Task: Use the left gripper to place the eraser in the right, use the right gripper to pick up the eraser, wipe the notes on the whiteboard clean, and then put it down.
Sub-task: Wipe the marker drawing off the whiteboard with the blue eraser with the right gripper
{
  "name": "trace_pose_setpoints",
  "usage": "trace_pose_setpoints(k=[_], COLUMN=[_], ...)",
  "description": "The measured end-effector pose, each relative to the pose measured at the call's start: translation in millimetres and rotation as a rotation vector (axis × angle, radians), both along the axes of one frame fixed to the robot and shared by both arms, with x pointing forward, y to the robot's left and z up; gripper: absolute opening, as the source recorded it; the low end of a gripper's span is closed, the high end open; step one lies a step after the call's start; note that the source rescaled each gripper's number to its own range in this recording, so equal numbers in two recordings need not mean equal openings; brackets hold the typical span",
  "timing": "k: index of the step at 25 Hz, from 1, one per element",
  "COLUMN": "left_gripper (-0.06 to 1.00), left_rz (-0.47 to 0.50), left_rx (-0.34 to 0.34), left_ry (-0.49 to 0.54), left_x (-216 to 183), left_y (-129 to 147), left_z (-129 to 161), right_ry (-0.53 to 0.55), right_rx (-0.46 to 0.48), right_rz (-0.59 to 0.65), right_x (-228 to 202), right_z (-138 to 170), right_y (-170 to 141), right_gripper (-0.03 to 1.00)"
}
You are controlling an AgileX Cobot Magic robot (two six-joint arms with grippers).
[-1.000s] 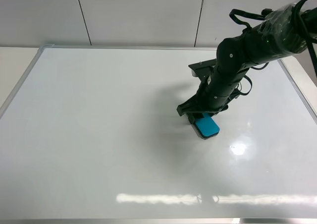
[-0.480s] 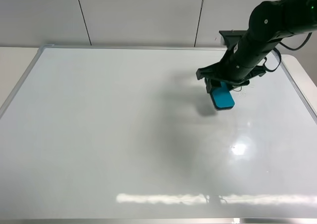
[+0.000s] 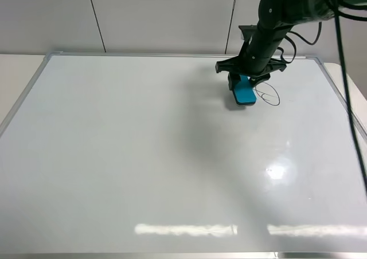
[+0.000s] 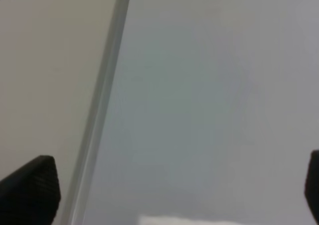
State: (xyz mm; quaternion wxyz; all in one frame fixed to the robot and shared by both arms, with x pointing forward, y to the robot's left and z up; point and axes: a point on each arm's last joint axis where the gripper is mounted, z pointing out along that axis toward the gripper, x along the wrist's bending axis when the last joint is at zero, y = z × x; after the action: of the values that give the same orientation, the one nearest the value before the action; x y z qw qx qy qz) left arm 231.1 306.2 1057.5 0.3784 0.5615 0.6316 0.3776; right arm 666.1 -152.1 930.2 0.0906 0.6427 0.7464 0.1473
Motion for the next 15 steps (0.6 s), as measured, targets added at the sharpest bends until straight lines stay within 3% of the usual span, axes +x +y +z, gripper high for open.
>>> trace_pose_setpoints(k=[9,15], left_gripper=[1.0,1.0], left_rz=[0.0,0.0], left_rx=[0.0,0.0], left_ry=[0.0,0.0], left_x=[0,0], left_y=[0,0], left_z=[0,0], right_ry=[0.038,0.043], right_rx=[-0.016,-0.022], right_rz=[-0.006,-0.043], right_x=[21,28], right_z=[-26,-27], right_y=[3,-24], right_gripper=[0.01,0.01])
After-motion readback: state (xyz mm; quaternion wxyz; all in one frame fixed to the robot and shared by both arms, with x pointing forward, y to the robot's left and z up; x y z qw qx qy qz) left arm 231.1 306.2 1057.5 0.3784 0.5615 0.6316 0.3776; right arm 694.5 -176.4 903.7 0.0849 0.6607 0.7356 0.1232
